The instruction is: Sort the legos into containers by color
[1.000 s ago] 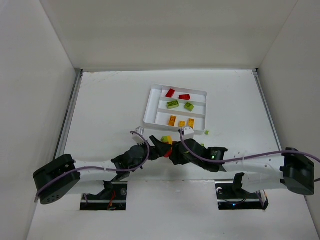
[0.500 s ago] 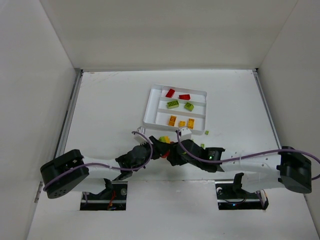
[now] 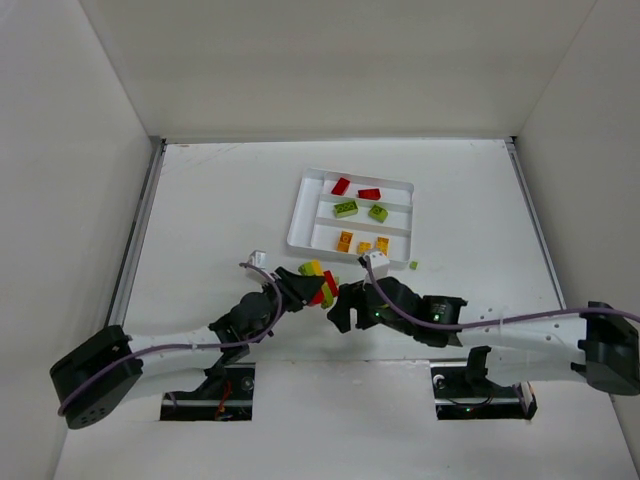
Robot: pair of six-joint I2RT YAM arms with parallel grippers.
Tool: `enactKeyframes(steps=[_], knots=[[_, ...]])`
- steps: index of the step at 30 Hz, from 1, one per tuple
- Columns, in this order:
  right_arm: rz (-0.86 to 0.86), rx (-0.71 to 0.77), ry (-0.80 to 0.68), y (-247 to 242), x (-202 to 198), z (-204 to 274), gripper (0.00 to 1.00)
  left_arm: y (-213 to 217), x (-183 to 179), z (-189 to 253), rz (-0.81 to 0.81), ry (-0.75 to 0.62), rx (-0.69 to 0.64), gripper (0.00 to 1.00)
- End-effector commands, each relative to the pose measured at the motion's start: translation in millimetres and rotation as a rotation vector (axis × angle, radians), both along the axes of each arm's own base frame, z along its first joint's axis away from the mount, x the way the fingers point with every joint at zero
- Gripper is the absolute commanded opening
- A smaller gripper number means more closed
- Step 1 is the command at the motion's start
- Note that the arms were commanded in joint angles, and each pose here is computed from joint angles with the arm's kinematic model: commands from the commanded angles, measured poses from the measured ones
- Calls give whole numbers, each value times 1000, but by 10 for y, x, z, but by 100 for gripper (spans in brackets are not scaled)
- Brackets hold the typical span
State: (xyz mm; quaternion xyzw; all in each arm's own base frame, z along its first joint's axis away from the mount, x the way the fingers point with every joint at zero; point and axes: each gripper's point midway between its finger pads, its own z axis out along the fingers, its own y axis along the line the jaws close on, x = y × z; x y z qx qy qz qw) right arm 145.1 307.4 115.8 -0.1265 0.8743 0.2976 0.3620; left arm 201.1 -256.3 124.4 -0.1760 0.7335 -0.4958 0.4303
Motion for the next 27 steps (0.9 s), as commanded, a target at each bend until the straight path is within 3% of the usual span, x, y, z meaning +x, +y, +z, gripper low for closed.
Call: enactKeyframes(steps=[1,13,17,27], knots=[[46,130,-28,73,-46,310,83,143,42,145,22,-33,-52,17],[58,570,-61,135,420,1042,85,190,-70,399,-64,-73,-122,17],[115,690,-10,192,488,1127,86,175,-129,555,-96,-97,-173,17],[209,784,40,292,363,1116,78,214,-121,762,-100,-106,-264,16]])
